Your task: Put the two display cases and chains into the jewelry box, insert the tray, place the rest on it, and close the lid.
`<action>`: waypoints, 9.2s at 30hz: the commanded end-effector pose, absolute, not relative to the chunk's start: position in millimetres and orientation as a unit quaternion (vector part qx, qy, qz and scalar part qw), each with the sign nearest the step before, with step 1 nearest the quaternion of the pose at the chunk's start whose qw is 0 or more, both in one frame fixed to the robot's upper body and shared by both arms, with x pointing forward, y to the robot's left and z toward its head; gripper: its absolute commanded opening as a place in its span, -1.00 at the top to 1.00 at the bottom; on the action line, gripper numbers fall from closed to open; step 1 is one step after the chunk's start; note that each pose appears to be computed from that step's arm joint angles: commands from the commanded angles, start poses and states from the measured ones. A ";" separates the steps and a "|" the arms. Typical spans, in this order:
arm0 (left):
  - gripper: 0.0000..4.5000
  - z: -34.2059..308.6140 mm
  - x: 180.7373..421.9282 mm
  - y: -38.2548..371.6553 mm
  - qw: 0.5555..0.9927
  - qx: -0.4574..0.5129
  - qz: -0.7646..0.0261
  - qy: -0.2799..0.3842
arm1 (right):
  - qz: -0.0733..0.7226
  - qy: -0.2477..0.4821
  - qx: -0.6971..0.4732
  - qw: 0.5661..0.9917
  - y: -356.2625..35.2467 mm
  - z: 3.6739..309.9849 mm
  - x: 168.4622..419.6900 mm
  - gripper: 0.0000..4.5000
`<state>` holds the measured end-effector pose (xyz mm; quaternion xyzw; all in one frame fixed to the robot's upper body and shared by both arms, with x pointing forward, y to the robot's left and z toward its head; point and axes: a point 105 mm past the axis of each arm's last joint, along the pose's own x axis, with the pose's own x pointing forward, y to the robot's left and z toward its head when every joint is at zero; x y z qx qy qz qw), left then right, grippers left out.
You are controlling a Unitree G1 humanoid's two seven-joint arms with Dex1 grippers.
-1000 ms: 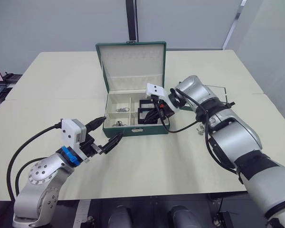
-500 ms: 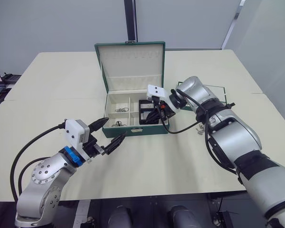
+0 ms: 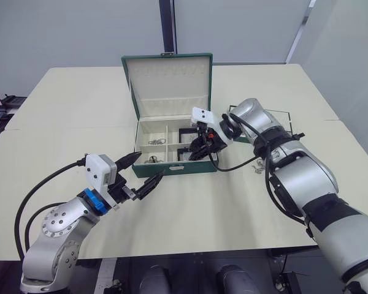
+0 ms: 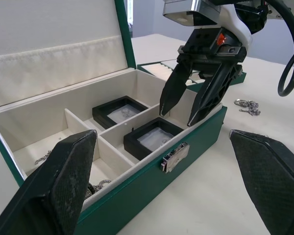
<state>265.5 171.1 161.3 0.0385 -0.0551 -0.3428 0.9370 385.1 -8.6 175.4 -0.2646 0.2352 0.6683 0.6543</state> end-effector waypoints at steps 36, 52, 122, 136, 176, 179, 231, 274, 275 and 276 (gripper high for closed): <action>-1.00 166.8 263.6 347.2 0.993 0.101 -0.062 -0.008 | 0.259 -0.011 -0.068 0.963 -269.0 169.5 338.8 -0.99; -1.00 140.8 249.6 378.8 0.994 0.083 0.070 -0.025 | 0.149 0.009 -0.005 0.989 -306.7 123.4 328.4 -0.99; -1.00 191.5 316.3 46.3 0.856 0.037 -0.493 -0.149 | 0.367 0.216 -0.363 0.829 -210.7 147.4 433.5 -0.99; -1.00 193.6 319.3 46.9 0.863 0.038 -0.481 -0.153 | 0.362 0.203 -0.368 0.832 -206.1 151.1 436.9 0.66; -1.00 206.8 308.1 90.0 0.874 0.051 -0.449 -0.176 | 0.491 0.214 -0.328 0.778 -236.0 241.9 388.7 1.00; -1.00 202.2 295.7 106.9 0.881 0.049 -0.442 -0.159 | 0.508 0.203 -0.328 0.770 -231.8 245.2 379.5 1.00; -1.00 157.5 189.3 200.3 0.978 -0.023 -0.194 -0.078 | 0.623 0.124 -0.430 0.642 16.8 206.9 340.2 1.00; -1.00 153.2 196.4 194.8 0.978 -0.017 -0.191 -0.084 | 0.634 0.131 -0.418 0.637 37.1 206.9 357.2 1.00; -1.00 153.1 196.6 194.6 0.978 -0.017 -0.191 -0.084 | 0.634 0.131 -0.418 0.638 37.5 206.4 357.8 1.00; -1.00 153.1 196.8 194.4 0.978 -0.017 -0.191 -0.084 | 0.633 0.131 -0.417 0.638 37.8 206.1 358.2 1.00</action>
